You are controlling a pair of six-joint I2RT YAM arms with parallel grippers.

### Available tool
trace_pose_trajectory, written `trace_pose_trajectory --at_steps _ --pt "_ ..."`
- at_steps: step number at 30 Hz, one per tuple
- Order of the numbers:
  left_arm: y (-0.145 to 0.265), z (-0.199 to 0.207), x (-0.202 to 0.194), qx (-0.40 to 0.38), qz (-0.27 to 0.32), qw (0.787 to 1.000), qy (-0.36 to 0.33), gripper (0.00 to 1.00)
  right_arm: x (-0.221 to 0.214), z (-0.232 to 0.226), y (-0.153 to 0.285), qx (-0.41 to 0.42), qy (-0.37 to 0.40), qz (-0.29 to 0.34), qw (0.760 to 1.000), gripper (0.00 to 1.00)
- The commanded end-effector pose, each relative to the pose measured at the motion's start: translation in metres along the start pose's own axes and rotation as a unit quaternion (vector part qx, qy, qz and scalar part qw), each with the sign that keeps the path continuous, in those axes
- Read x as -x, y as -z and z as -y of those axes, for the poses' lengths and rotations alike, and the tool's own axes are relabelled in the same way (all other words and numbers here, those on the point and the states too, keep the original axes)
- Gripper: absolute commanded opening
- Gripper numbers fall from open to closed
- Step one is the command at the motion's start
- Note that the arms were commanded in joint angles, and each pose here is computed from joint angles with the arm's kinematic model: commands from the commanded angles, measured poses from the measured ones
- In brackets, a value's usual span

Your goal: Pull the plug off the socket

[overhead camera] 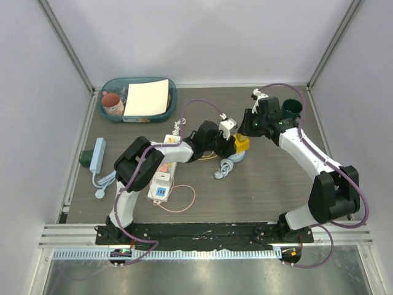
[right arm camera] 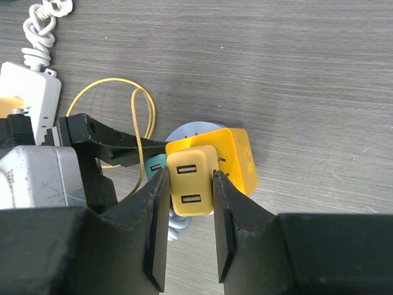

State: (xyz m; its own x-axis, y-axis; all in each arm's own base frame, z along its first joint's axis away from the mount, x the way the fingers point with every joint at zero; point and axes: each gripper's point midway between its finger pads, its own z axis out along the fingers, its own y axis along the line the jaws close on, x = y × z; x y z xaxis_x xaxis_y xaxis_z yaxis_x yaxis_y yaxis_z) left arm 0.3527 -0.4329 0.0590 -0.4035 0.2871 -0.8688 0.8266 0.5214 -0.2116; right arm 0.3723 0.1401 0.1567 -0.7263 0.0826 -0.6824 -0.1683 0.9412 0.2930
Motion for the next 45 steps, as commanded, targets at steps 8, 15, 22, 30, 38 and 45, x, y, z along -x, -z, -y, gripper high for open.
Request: trace_pose_trajectory --at_steps 8,15,22,30,38,45 --pt "0.005 -0.026 -0.08 0.062 -0.132 0.987 0.065 0.35 0.03 -0.011 0.03 -0.134 0.146 0.093 0.976 0.01" --pt "0.004 -0.032 -0.088 0.068 -0.144 0.984 0.074 0.35 0.033 -0.031 0.028 -0.059 0.084 0.102 0.99 0.01" --pt "0.005 -0.031 -0.095 0.064 -0.149 0.983 0.082 0.34 0.052 -0.048 0.036 0.002 0.04 0.118 0.992 0.01" --pt "0.012 -0.031 -0.092 0.054 -0.146 0.985 0.075 0.34 0.035 -0.004 0.019 -0.004 0.041 0.035 0.999 0.43" --pt "0.011 -0.031 -0.089 0.051 -0.147 0.985 0.078 0.34 0.032 -0.007 0.018 0.01 0.059 0.03 0.998 0.64" --pt "0.009 -0.03 -0.091 0.05 -0.149 0.984 0.079 0.34 0.031 0.003 0.002 -0.021 0.065 0.02 0.997 0.65"
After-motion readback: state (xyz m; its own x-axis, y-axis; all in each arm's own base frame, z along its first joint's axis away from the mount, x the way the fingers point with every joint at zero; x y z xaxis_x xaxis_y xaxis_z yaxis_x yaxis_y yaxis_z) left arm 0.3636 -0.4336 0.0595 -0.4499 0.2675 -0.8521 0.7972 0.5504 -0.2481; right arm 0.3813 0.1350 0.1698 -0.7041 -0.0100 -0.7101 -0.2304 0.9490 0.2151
